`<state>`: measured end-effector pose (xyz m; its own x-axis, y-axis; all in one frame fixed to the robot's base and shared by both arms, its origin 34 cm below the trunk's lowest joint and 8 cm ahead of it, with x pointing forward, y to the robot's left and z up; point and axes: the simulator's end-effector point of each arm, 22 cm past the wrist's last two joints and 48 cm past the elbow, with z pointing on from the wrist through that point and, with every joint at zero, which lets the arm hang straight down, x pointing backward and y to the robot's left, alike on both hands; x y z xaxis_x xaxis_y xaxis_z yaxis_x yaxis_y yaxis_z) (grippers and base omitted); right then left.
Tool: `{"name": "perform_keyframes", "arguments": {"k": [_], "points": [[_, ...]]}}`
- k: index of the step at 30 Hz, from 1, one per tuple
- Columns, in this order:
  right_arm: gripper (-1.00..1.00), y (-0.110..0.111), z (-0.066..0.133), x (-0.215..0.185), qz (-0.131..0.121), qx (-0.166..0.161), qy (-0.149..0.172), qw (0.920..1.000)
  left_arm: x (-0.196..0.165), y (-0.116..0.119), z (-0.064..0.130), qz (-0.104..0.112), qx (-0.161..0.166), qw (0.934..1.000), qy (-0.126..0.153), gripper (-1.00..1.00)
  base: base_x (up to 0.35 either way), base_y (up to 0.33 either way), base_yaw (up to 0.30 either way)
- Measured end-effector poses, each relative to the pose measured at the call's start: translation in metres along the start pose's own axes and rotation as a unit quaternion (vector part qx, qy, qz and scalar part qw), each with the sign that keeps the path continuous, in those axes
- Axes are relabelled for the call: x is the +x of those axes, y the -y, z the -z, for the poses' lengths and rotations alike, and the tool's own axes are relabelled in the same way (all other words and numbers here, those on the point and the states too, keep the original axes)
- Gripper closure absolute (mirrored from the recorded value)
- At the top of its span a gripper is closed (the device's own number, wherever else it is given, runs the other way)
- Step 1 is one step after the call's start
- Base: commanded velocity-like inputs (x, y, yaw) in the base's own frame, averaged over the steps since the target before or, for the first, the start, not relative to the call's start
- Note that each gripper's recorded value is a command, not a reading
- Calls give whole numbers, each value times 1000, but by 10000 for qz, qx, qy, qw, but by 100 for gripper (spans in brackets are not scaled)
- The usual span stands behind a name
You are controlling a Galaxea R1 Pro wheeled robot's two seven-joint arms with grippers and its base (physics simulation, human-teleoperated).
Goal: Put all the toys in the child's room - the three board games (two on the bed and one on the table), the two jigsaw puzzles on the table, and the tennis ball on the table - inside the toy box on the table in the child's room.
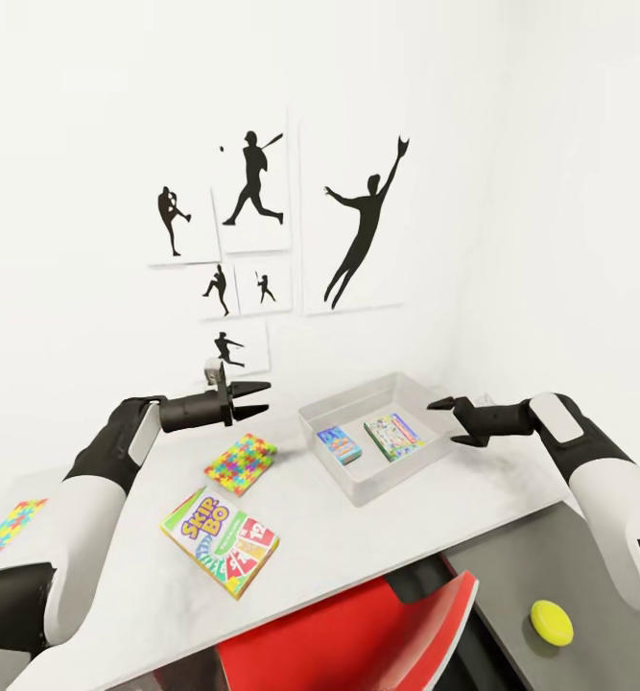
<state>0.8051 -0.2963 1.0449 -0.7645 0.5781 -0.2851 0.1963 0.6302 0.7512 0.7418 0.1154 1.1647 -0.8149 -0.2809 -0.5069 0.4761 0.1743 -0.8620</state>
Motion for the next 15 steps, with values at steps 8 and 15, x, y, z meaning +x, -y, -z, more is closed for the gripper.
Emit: {"name": "perform_keyframes", "arguments": {"k": [8,15], "points": [[-100,-2,4,2,14,-14,17,10000,-1,7,1,-60,-4,10000,-5,-100,-155,0,34],[-100,-5,7,2,38,-23,28,10000,-2,9,4,-114,-50,9999,-6,-100,-143,39,52]]}}
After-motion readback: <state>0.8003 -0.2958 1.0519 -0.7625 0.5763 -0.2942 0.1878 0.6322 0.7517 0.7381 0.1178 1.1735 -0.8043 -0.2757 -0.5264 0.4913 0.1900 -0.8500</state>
